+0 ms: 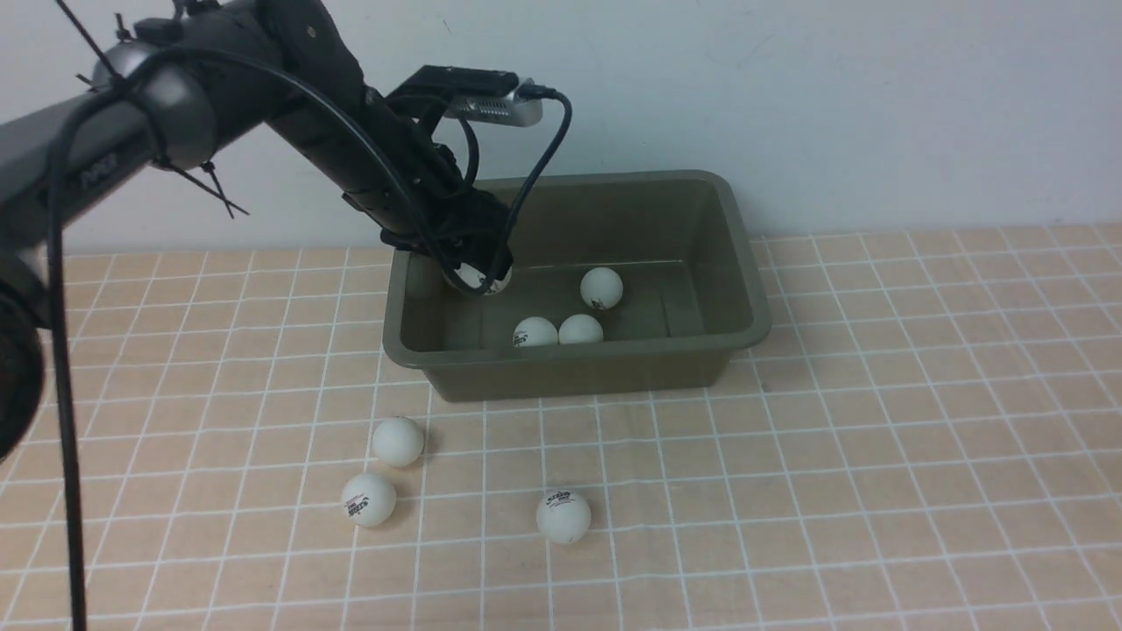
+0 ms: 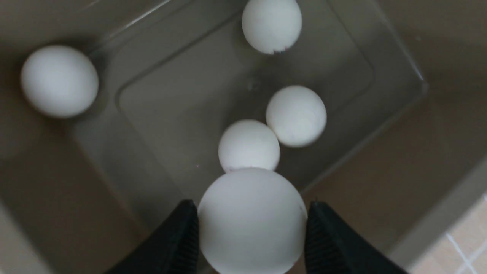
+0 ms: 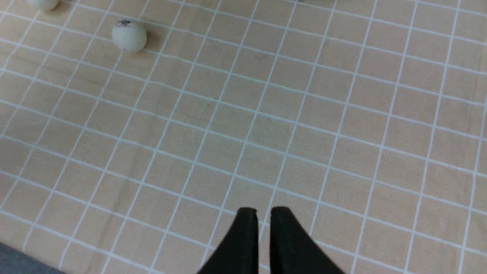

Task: Put the table tennis balls into the box on the light coffee tablecloth.
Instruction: 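Drop the ball into the bin, then reach for and grasp a ping pong ball on the table beside the basket, then drop the ball into the bin, then reach for and grasp a ping pong ball on the table beside the basket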

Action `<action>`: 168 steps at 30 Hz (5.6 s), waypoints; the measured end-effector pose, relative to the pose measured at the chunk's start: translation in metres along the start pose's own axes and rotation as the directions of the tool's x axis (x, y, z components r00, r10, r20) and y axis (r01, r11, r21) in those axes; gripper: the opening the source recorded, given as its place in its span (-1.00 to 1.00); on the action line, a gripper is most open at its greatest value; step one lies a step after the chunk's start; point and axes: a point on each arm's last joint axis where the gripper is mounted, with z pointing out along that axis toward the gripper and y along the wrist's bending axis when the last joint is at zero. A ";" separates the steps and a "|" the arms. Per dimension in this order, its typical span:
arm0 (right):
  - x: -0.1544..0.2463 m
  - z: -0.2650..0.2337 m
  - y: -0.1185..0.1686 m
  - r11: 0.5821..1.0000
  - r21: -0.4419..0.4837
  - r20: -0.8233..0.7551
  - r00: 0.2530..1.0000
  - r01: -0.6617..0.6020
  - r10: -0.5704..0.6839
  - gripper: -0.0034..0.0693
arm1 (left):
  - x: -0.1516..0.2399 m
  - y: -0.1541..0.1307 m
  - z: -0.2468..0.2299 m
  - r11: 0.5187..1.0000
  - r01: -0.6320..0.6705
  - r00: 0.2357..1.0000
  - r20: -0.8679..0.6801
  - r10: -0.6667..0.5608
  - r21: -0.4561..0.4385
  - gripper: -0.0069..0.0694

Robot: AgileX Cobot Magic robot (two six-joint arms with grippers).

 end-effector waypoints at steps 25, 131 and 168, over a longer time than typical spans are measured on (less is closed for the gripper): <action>0.000 -0.001 -0.005 0.998 0.056 0.008 1.000 0.023 -0.024 -0.96 | -0.008 -0.021 -0.110 0.976 0.003 1.000 -0.011 -0.006 -0.219 0.35; 0.001 -0.001 0.000 1.000 -0.001 0.003 1.000 0.000 0.000 -0.96 | 0.057 -0.037 -0.129 0.968 0.033 0.988 -0.141 -0.070 -0.248 0.40; 0.001 -0.001 0.000 1.000 -0.003 0.003 1.000 -0.001 0.001 -0.96 | 0.113 0.008 0.034 0.987 0.024 0.979 -0.198 -0.055 -0.157 0.40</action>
